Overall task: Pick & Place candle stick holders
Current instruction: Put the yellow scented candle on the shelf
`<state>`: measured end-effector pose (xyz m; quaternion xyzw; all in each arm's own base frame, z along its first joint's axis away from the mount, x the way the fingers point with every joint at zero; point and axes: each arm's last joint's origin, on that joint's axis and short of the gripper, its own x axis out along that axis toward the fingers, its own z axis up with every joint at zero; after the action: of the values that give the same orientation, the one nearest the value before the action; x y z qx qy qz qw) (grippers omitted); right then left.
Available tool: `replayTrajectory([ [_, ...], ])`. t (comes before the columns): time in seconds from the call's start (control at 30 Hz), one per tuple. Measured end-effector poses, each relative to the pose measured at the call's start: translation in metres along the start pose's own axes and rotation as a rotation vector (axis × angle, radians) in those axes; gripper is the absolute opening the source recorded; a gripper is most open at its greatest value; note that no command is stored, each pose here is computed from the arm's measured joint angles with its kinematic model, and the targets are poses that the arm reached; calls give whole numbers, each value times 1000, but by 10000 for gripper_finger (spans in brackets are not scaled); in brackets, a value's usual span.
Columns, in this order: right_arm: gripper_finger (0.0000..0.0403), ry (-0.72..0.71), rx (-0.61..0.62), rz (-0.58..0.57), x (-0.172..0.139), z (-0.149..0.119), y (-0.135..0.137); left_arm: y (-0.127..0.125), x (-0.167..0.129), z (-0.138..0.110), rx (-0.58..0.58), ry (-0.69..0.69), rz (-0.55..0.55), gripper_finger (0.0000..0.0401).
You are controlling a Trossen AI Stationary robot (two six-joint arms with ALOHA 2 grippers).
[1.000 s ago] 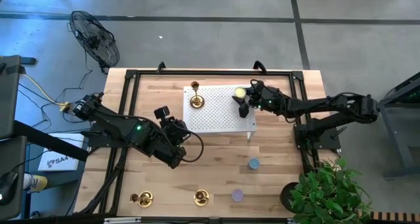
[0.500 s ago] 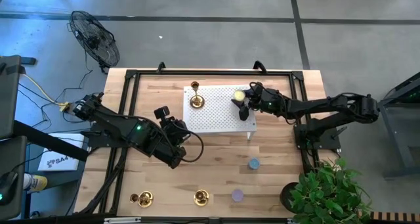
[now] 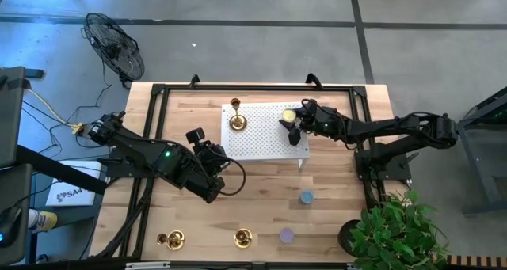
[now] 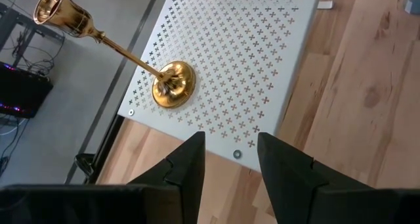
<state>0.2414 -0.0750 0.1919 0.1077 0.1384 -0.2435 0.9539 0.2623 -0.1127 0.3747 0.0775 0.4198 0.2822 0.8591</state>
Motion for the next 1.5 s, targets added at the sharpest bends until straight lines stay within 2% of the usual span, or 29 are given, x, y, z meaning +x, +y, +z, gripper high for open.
replayTrajectory([
  [0.37,257,0,23,11,0,0,2,0,0,0,0,6,-7,137],
  [0.6,257,-16,-43,-14,-8,1,11,0,0,0,0,13,-16,137],
  [1.5,257,1,-67,-28,-17,1,20,0,0,0,-3,11,-17,137],
])
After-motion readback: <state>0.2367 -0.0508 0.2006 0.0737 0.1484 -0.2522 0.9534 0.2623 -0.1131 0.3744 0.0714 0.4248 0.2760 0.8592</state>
